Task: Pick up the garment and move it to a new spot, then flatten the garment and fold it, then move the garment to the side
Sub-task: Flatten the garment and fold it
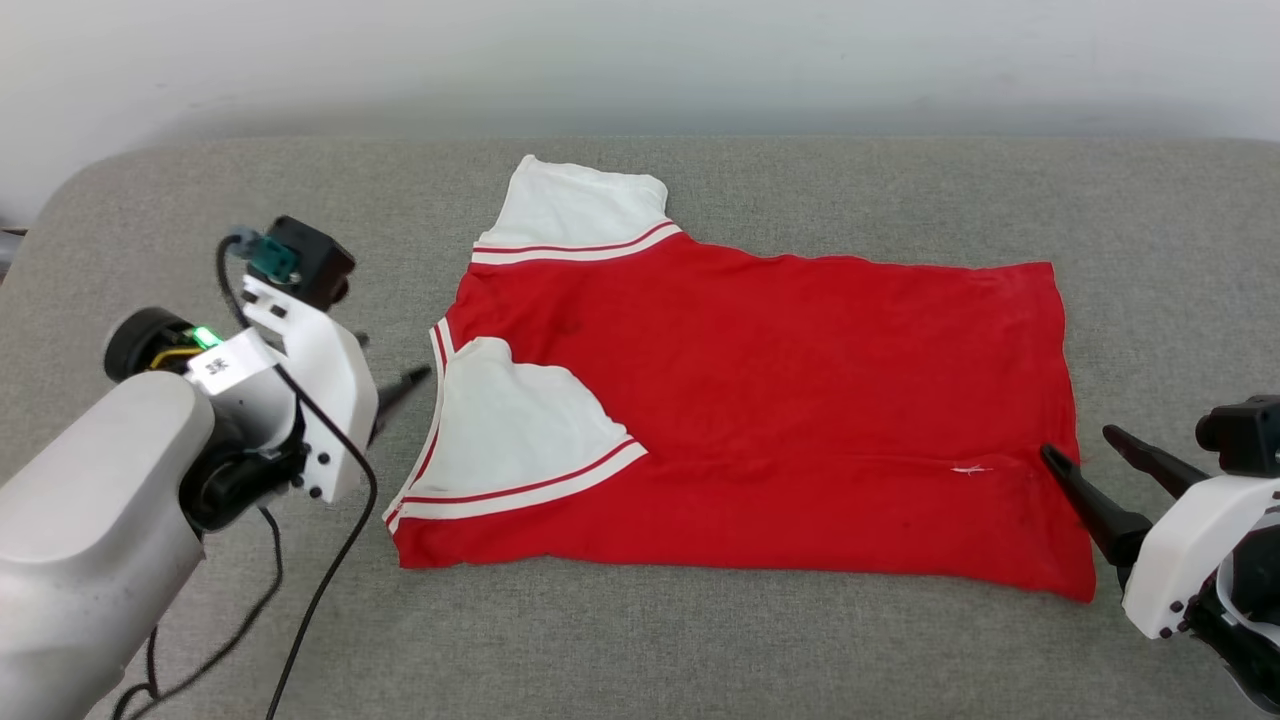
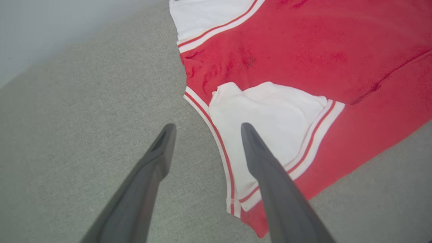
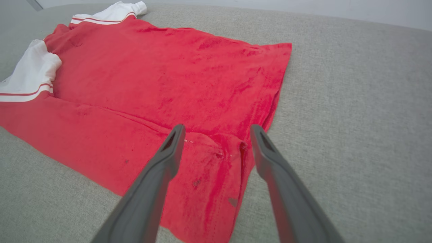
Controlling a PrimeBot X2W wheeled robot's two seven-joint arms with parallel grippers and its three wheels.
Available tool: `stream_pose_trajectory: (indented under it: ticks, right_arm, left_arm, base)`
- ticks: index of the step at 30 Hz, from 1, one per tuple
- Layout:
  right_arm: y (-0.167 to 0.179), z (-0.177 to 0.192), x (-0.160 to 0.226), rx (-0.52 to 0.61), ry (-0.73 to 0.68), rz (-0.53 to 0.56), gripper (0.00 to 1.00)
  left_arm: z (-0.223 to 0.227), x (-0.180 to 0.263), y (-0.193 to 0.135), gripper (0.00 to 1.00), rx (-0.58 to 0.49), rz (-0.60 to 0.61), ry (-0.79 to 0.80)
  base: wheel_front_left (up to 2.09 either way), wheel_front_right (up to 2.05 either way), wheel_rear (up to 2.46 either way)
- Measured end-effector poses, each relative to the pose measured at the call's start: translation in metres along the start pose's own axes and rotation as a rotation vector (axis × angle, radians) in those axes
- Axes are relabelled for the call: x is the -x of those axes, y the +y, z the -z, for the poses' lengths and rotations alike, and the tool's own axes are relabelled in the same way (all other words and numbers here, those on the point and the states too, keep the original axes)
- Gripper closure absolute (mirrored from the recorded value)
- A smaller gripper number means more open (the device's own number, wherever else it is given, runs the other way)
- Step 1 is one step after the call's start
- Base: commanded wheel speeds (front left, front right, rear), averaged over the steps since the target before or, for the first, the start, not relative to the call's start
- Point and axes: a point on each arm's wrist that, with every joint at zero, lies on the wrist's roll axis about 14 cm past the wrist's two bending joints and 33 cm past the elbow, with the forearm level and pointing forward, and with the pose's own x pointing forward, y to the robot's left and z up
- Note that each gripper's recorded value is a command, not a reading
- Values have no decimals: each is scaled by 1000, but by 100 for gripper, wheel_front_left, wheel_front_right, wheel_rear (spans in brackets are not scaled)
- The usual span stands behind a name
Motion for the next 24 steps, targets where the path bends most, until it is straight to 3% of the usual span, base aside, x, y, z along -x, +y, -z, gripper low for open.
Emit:
stream_pose_trajectory:
  ticks: [13, 24]
  right_arm:
    - [4, 11, -1, -38, 32, 1, 0]
    - [-2, 23, -4, -60, 66, 16, 0]
  left_arm:
    - [62, 1, -25, 0, 21, 127, 424]
    - [117, -24, -29, 0, 87, 138, 575]
  base:
    - [0, 0, 0]
    - [0, 0, 0]
